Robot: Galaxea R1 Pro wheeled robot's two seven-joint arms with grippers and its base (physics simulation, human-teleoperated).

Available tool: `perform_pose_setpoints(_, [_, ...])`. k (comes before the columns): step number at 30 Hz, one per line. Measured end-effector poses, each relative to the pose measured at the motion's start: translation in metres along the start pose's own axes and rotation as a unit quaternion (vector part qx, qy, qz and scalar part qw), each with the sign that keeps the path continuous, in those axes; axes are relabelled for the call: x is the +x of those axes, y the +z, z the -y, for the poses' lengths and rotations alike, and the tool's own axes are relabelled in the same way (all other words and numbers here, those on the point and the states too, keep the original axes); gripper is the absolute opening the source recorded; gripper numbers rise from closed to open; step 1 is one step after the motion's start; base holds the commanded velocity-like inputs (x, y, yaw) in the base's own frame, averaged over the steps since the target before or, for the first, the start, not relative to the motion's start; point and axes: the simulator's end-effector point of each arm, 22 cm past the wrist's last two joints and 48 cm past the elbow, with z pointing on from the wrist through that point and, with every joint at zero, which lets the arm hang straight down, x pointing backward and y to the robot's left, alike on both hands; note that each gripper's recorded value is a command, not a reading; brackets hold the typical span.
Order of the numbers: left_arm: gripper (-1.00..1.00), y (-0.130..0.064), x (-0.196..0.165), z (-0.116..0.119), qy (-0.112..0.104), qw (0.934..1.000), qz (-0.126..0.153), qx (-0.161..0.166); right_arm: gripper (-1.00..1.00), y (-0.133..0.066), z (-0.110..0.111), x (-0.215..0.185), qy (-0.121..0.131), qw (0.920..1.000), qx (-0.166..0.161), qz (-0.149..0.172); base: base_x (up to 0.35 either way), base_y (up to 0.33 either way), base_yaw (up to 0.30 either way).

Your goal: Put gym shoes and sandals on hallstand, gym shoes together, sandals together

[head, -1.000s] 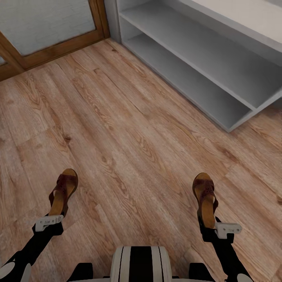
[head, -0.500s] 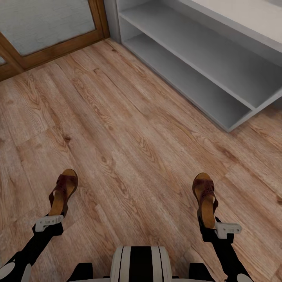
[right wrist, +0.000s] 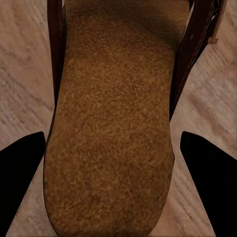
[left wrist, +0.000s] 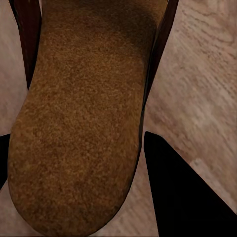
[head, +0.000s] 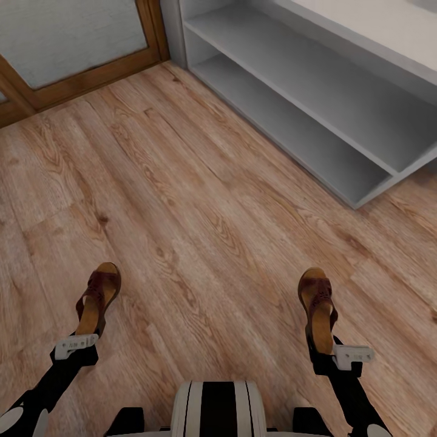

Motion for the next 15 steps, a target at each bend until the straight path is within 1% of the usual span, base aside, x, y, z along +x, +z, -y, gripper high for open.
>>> perform_pose_setpoints(7, [-1.0,0.0,0.0005,0.0004,0.0,1.0,-0.001,0.001,-1.0,0.0,-0.0002,0.0002,0.0,1.0,0.0,0.0,0.251,0.0,0.0])
perform_pose_setpoints(10, [-1.0,0.0001,0.0005,0.0013,0.0,1.0,0.0,0.002,-1.0,0.0,-0.0003,0.0002,0.001,1.0,0.0,0.0,0.12,0.0,0.0])
perform_pose_setpoints(15, [-1.0,0.0,0.0004,0.0016,-0.001,1.0,0.0,0.003,-1.0,-0.0001,-0.0005,0.0,0.001,1.0,0.0,0.0,0.054,0.0,0.0])
